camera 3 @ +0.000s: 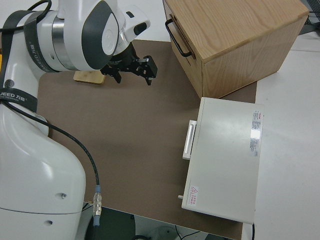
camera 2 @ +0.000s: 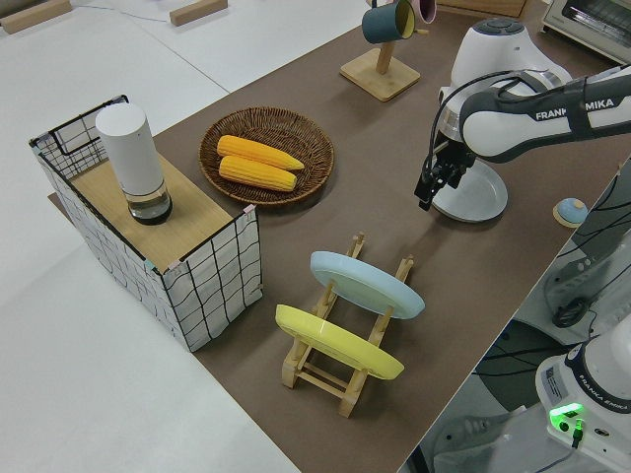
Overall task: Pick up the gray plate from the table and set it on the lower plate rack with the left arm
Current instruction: 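Close the left gripper on the gray plate's rim nearest the robot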
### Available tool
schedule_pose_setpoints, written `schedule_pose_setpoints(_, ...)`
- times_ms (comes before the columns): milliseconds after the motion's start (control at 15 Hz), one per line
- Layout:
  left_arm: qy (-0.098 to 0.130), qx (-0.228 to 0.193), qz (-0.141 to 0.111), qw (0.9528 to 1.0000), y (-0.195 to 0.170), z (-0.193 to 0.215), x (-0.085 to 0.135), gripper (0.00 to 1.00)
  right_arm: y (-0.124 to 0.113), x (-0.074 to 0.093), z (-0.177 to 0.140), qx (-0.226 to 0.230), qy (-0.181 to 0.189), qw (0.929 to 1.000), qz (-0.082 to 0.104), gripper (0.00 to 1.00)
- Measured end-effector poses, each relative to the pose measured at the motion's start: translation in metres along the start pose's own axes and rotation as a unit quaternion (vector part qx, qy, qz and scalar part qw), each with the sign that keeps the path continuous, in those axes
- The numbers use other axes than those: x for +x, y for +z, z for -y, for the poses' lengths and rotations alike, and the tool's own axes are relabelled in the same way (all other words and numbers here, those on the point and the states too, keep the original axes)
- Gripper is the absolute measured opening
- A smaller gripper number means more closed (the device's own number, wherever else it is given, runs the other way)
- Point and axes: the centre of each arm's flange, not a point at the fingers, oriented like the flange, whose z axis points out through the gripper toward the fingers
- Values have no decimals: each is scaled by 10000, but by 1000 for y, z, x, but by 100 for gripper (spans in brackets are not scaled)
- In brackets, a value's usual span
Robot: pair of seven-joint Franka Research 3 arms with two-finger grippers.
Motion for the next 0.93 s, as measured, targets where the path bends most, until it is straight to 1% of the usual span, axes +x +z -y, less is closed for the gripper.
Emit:
schedule_pose_setpoints(200,88,-2,-66,9999,11,-9,-5,100,0,0,0,0,0,10000,0,99)
schedule_pose_setpoints(333,98,-3,-103,9999,15,-16,-5,100,0,0,0,0,0,10000,0,99)
schedule_pose_setpoints(733,-20,-2,-216,9998,38,-48,-1,100,0,0,0,0,0,10000,0,99)
schedule_pose_setpoints(933,-42,-2,-214,9998,43,-51,0,100,0,0,0,0,0,10000,0,99)
